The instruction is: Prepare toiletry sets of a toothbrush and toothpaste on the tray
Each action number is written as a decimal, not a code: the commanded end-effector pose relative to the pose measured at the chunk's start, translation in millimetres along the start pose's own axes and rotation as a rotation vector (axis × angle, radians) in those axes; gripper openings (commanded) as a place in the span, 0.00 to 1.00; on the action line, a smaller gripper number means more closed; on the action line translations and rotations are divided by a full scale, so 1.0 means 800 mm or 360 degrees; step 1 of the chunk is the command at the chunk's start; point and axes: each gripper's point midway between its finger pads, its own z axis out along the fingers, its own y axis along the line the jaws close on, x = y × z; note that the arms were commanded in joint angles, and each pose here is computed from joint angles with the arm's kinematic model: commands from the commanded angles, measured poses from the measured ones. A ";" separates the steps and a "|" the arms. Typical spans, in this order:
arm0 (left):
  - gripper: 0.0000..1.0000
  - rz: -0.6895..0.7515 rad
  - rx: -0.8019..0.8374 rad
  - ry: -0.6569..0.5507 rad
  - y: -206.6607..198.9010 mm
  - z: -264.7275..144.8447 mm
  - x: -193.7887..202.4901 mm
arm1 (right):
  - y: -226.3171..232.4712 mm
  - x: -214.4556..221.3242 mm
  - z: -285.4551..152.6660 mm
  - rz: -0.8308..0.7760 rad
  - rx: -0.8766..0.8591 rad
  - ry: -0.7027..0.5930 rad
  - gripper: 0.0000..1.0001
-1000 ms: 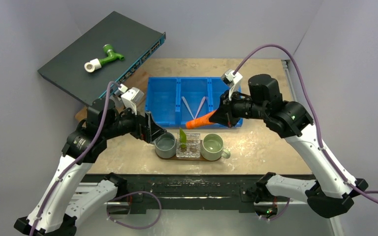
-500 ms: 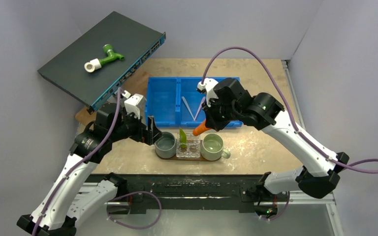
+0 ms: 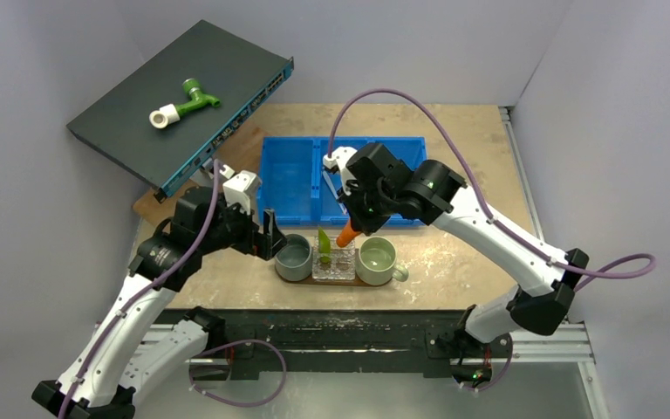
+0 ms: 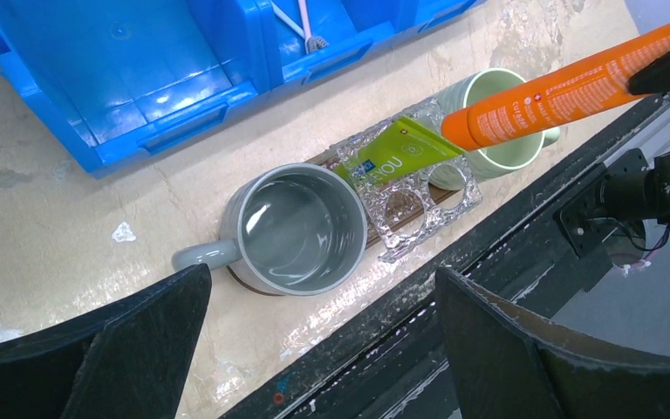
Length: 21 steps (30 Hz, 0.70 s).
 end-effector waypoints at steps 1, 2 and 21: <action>0.99 0.0068 -0.0008 -0.0082 0.002 0.000 -0.013 | 0.004 -0.018 -0.004 -0.0008 0.0019 -0.0067 0.00; 0.99 0.0068 -0.0007 -0.0081 0.002 0.000 -0.013 | 0.004 -0.018 -0.001 -0.0011 0.0025 -0.0058 0.00; 0.99 0.0077 0.0008 -0.0093 0.000 -0.002 -0.014 | 0.007 -0.009 0.042 -0.0048 0.0065 0.0074 0.00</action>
